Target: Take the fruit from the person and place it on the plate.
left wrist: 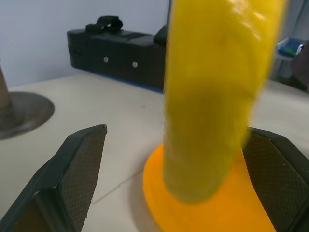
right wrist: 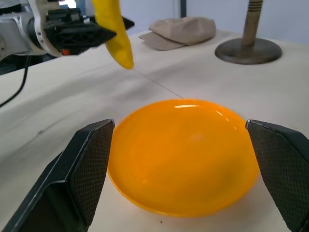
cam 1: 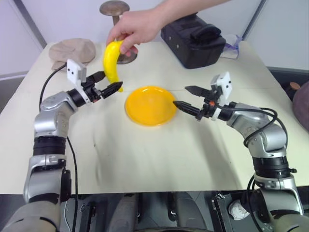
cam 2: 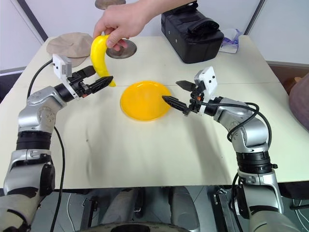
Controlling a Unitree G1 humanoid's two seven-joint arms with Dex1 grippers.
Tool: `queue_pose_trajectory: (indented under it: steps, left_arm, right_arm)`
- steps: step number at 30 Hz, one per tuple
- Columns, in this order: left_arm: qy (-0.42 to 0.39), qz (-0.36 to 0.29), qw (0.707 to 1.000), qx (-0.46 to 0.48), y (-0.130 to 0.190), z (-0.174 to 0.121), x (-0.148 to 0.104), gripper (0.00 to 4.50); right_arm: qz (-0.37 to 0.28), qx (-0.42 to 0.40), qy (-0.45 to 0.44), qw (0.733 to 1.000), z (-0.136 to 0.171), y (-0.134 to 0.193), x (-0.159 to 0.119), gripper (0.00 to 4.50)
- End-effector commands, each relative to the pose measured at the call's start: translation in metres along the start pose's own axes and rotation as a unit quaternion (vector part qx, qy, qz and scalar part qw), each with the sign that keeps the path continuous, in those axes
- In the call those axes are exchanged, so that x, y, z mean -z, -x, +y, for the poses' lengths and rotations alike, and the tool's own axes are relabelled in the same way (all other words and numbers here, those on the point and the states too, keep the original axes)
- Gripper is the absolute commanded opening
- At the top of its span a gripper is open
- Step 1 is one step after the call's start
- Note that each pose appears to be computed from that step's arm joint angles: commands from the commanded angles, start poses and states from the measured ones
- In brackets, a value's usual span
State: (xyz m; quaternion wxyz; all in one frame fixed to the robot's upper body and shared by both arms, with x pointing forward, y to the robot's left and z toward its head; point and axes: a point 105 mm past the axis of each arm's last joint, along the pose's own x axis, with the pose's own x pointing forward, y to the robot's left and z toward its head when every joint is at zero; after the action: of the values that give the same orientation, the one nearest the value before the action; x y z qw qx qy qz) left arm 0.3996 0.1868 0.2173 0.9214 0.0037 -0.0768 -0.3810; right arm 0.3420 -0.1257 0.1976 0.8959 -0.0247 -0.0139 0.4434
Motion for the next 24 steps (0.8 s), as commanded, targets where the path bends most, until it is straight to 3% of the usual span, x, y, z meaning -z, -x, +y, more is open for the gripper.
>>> queue_pose_trajectory:
  steps: [1, 3, 7, 9, 16, 24]
  left_arm:
    - [-0.021, -0.024, 0.999, 0.012, -0.012, -0.001, -0.014, 4.25]
    - [-0.018, -0.034, 0.999, 0.008, -0.016, -0.001, -0.016, 3.65]
    - [-0.025, -0.042, 0.999, 0.005, -0.018, -0.001, -0.016, 1.58]
    - [-0.030, -0.043, 0.999, -0.002, -0.018, 0.001, -0.016, 0.86]
    - [-0.061, 0.012, 0.998, 0.000, -0.028, -0.002, 0.002, 0.85]
    - [-0.150, 0.085, 0.982, 0.078, -0.080, -0.038, 0.026, 0.85]
  right_arm:
    - [-0.031, 0.013, 0.026, 0.999, 0.000, 0.002, -0.016, 4.49]
    - [-0.033, 0.019, 0.026, 0.999, -0.001, 0.003, -0.016, 4.50]
    - [-0.036, 0.029, 0.026, 0.999, -0.003, 0.004, -0.015, 4.50]
    - [-0.036, 0.030, 0.025, 0.999, -0.003, 0.004, -0.014, 4.50]
    - [-0.037, 0.031, 0.023, 0.999, -0.004, 0.002, -0.013, 4.50]
    - [-0.045, 0.034, 0.017, 0.998, -0.001, -0.003, -0.009, 4.50]
